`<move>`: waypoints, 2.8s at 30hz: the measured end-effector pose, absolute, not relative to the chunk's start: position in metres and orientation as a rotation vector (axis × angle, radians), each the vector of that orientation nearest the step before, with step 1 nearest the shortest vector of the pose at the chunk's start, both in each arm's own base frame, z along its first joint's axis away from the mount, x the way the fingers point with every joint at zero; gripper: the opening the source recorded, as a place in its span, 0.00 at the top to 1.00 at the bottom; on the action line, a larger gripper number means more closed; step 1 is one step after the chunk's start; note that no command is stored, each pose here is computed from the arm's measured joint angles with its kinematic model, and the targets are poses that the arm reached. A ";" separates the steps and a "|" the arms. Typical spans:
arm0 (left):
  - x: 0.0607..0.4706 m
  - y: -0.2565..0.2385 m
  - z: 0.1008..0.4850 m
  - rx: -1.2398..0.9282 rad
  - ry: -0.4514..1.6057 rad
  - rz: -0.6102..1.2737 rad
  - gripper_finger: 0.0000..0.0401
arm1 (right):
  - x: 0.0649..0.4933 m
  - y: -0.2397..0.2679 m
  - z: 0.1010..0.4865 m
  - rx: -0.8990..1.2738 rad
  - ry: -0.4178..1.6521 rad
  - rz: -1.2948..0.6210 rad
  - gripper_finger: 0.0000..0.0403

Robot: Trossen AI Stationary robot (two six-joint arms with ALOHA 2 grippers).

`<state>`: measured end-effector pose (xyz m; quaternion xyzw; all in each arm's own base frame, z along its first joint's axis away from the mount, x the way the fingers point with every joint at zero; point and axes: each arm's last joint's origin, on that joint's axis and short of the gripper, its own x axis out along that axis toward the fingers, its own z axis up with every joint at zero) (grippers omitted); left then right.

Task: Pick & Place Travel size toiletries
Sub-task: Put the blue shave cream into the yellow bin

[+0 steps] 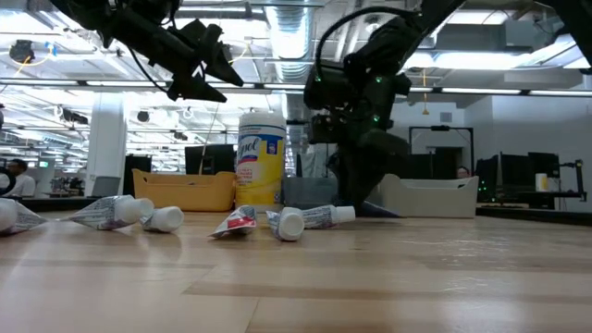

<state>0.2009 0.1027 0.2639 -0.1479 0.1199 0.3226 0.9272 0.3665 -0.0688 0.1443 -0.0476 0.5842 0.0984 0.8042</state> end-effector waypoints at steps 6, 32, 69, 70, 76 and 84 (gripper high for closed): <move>0.201 0.103 0.264 -0.305 0.245 0.657 0.23 | 0.378 -0.076 0.172 -0.131 1.215 0.212 0.70; 0.246 0.106 0.225 -0.134 0.405 0.279 0.23 | 0.313 -0.116 0.400 -0.076 0.389 0.053 0.80; 0.301 0.130 0.107 -0.038 0.758 0.097 0.39 | 0.287 -0.082 0.415 0.106 0.447 0.089 0.60; 0.301 0.131 0.107 -0.038 0.758 0.097 0.42 | 0.287 -0.082 0.415 0.107 0.447 0.089 0.61; 0.301 0.131 0.107 -0.036 0.758 0.099 0.58 | 0.287 -0.082 0.415 0.115 0.448 0.087 0.62; 0.302 0.130 0.108 -0.046 0.757 0.101 0.71 | 0.287 -0.082 0.415 0.115 0.448 0.088 0.64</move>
